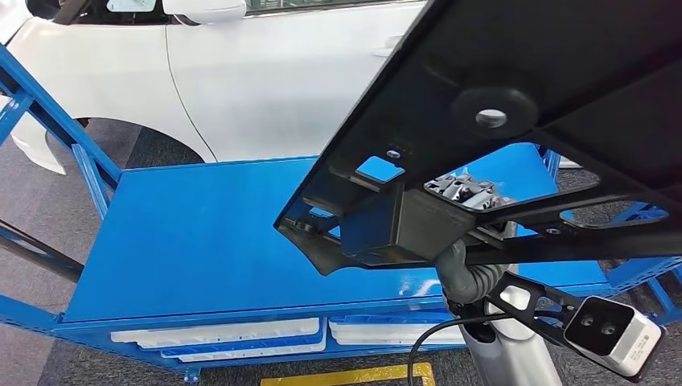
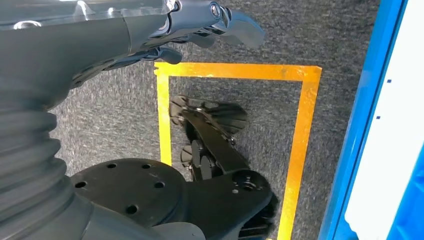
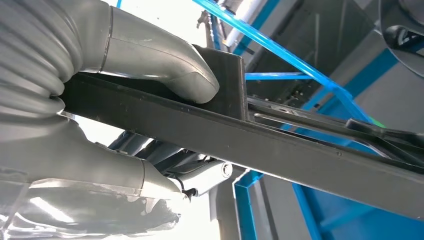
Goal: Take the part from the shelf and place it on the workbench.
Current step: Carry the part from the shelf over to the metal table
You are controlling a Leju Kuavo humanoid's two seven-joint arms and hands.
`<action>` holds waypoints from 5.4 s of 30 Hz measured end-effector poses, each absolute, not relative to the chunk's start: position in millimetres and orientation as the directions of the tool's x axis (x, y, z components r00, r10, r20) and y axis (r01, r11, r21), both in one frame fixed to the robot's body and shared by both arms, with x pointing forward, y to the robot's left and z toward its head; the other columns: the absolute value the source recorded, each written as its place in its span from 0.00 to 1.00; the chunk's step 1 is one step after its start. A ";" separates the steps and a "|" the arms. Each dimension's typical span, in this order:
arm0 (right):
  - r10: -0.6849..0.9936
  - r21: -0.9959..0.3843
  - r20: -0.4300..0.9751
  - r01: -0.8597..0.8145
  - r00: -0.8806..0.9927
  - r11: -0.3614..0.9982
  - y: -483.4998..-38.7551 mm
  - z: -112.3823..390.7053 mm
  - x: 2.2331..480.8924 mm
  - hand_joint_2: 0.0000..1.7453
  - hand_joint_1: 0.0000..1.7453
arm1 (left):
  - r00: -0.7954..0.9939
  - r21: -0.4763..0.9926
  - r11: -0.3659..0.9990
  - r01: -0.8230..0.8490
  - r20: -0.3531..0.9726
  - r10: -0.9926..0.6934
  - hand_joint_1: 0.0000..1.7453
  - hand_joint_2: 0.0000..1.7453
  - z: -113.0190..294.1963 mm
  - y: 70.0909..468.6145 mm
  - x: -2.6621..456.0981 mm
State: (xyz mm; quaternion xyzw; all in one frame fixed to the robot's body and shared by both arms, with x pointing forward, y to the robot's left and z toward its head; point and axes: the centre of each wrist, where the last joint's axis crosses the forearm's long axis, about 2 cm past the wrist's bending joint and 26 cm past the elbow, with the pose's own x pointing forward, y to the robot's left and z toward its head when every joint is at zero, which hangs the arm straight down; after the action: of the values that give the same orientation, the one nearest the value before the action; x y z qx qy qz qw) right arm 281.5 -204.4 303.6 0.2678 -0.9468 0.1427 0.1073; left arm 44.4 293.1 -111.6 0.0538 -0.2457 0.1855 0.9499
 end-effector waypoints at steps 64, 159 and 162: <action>-0.520 -0.154 0.319 -0.585 -0.792 0.796 -205.1 280.9 284.1 1.00 1.00 | 0.816 0.127 0.930 -0.345 0.530 0.231 0.00 1.00 -111.7 309.4 39.5; -0.559 -0.108 0.324 -0.617 -0.763 0.780 -208.0 281.3 300.4 1.00 1.00 | 0.848 0.226 0.922 -0.314 0.504 0.165 0.00 1.00 -111.0 313.4 41.5; -0.558 -0.112 0.325 -0.617 -0.764 0.779 -207.4 280.9 299.7 1.00 1.00 | 0.847 0.224 0.923 -0.313 0.506 0.165 0.00 1.00 -111.0 312.7 42.2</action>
State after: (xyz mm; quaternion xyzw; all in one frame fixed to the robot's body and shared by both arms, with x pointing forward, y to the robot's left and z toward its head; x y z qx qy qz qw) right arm 299.7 -207.4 280.9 0.3148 -0.9329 0.1068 0.1383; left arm 42.2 312.7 -111.0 0.1506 -0.2465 0.1260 0.9491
